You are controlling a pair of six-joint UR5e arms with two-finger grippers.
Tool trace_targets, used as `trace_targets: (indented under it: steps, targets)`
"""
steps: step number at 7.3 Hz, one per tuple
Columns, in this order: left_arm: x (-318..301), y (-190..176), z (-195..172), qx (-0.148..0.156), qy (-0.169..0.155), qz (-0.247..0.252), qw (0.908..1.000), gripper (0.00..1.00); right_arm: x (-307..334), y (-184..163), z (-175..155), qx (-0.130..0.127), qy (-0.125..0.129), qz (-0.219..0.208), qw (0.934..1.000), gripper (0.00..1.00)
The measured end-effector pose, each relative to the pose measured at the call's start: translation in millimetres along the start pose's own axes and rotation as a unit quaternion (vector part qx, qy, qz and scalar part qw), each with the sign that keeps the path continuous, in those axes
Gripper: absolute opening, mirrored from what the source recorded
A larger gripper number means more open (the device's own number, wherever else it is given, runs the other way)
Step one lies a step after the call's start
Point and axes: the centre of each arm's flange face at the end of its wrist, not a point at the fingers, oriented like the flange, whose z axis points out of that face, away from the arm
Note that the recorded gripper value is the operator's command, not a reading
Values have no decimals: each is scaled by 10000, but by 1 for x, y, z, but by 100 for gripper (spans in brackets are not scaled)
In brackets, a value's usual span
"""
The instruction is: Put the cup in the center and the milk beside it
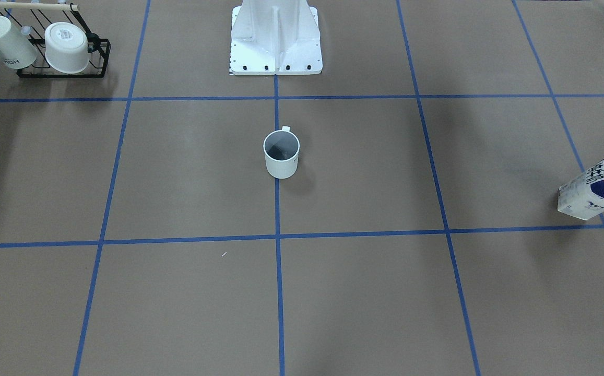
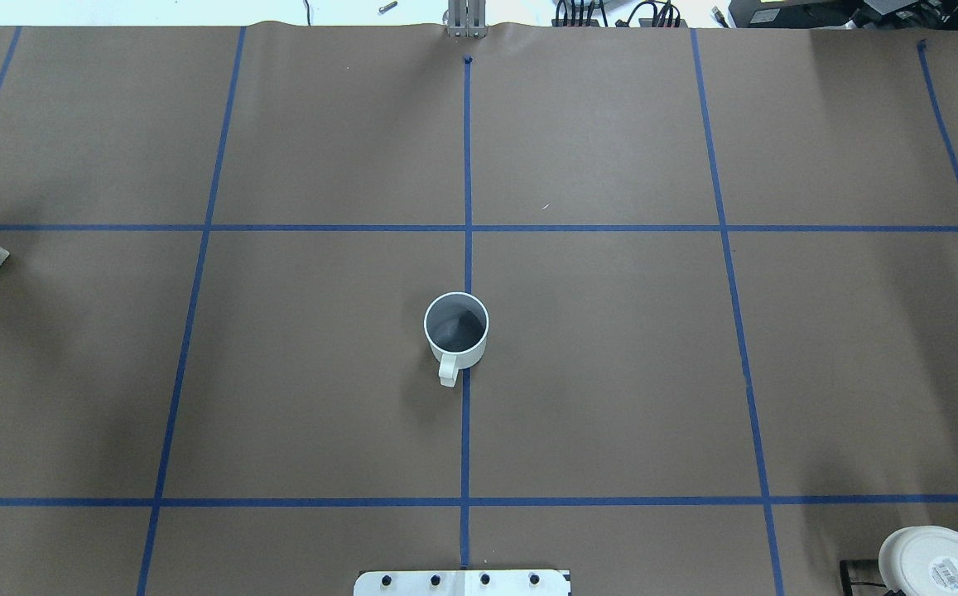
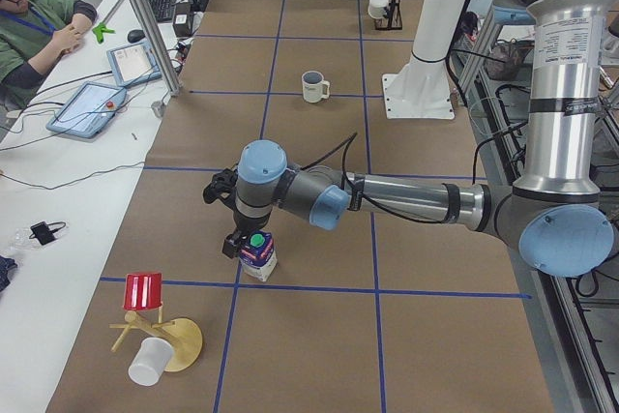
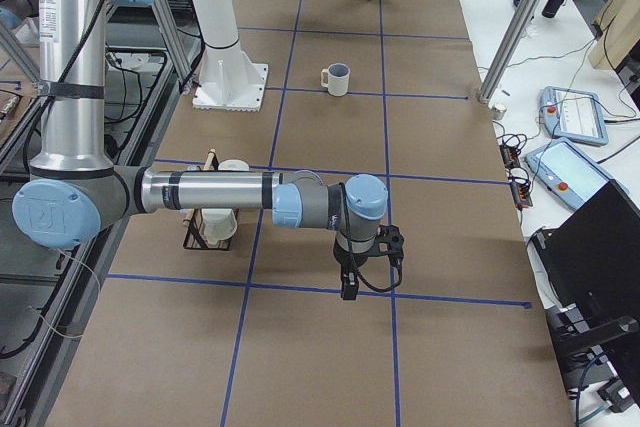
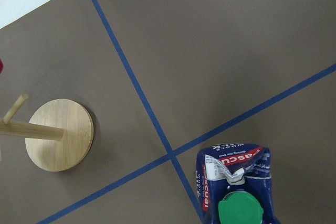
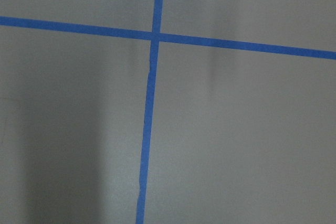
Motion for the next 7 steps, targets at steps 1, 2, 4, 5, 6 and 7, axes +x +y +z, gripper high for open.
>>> trace_targets:
  steps: [1, 2, 4, 5, 6, 7]
  targets:
    - [10, -2, 16, -25, 82, 44, 10000, 98, 0, 0, 0, 3, -5, -1, 10000, 100]
    - [13, -2, 31, -50, 139, 80, 9999, 98, 0, 0, 1, 1, -10, 2, 10000, 100]
    - [8, -4, 58, -114, 201, 123, 9997, 56, 2, 1, 3, -19, -23, 20, 10000, 100]
    - [7, -5, 68, -144, 226, 133, 9996, 16, 2, 1, 4, -27, -34, 29, 10000, 100]
    - [8, -5, 74, -169, 249, 117, 9995, 0, 2, 1, 4, -30, -49, 33, 10000, 100]
    - [9, -5, 77, -180, 263, 103, 9994, 0, 2, 1, 4, -31, -57, 35, 10000, 100]
